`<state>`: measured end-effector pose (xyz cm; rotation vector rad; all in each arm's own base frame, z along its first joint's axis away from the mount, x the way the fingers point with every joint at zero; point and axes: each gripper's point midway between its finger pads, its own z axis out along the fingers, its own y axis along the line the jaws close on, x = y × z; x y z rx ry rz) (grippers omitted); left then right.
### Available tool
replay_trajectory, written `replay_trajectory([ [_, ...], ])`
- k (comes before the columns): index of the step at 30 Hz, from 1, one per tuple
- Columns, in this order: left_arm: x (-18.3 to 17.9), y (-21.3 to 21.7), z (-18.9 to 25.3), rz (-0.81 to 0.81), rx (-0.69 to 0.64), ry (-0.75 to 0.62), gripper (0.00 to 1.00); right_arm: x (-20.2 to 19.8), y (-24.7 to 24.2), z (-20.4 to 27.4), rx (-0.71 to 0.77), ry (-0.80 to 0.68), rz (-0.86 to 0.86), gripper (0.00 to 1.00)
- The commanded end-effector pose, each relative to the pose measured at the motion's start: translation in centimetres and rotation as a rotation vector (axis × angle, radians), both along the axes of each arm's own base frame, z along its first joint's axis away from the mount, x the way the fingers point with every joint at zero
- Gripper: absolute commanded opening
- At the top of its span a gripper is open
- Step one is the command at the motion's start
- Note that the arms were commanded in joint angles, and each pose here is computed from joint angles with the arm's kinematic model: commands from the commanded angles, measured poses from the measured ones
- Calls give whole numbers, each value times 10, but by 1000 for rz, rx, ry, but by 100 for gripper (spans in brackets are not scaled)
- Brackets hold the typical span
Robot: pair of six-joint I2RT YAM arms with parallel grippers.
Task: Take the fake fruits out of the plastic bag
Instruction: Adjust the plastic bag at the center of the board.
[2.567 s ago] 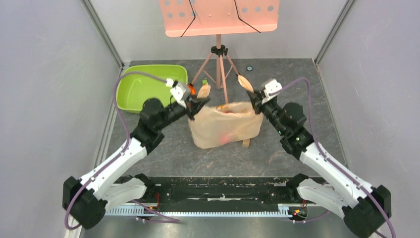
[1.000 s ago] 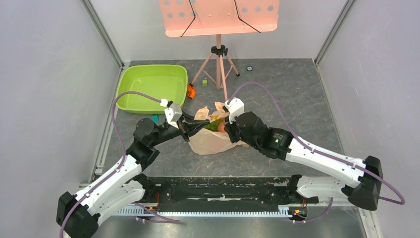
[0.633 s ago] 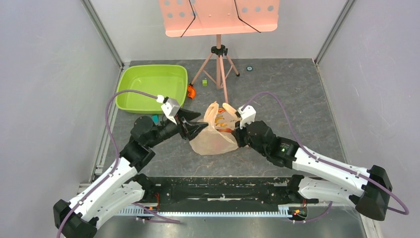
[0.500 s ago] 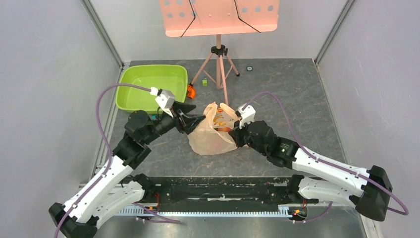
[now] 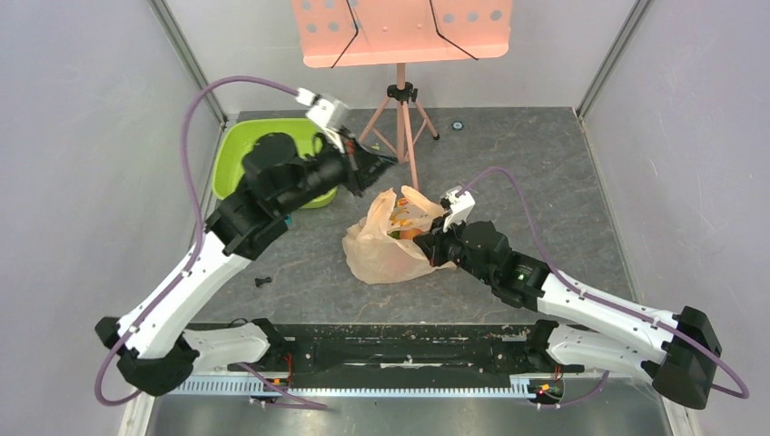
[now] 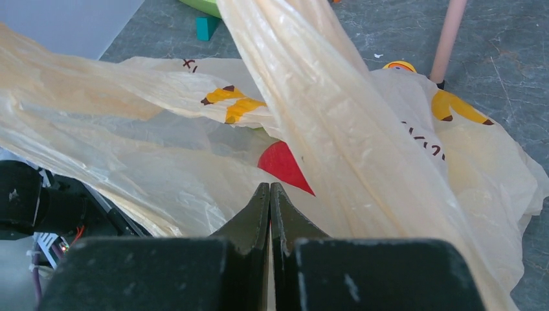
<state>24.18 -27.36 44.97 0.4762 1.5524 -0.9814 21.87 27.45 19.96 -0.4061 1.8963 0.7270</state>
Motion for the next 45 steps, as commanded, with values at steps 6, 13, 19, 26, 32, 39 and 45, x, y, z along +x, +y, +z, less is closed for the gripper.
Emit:
replay_trajectory([
  [6, -25, -43, -66, 48, 172, 262, 2, 5, -2, 21, 151, 12, -54, 0],
  [13, -32, -74, -126, 79, 396, 328, 2, 5, -4, 21, 174, 18, -68, 0],
  [19, -30, -71, -177, 141, 499, 384, 2, 4, -9, 18, 180, 20, -86, 0],
  [26, -28, -61, -210, 193, 533, 401, 2, 3, -11, 11, 173, 29, -92, 0],
  [32, -24, -63, -239, 212, 570, 414, 2, 4, -13, 7, 158, 30, -97, 0],
  [39, -17, -65, -268, 231, 609, 403, 2, 9, -15, -8, 103, 35, -122, 0],
  [45, -6, -50, -292, 320, 629, 385, 2, 23, -24, -33, -21, 36, -192, 0],
])
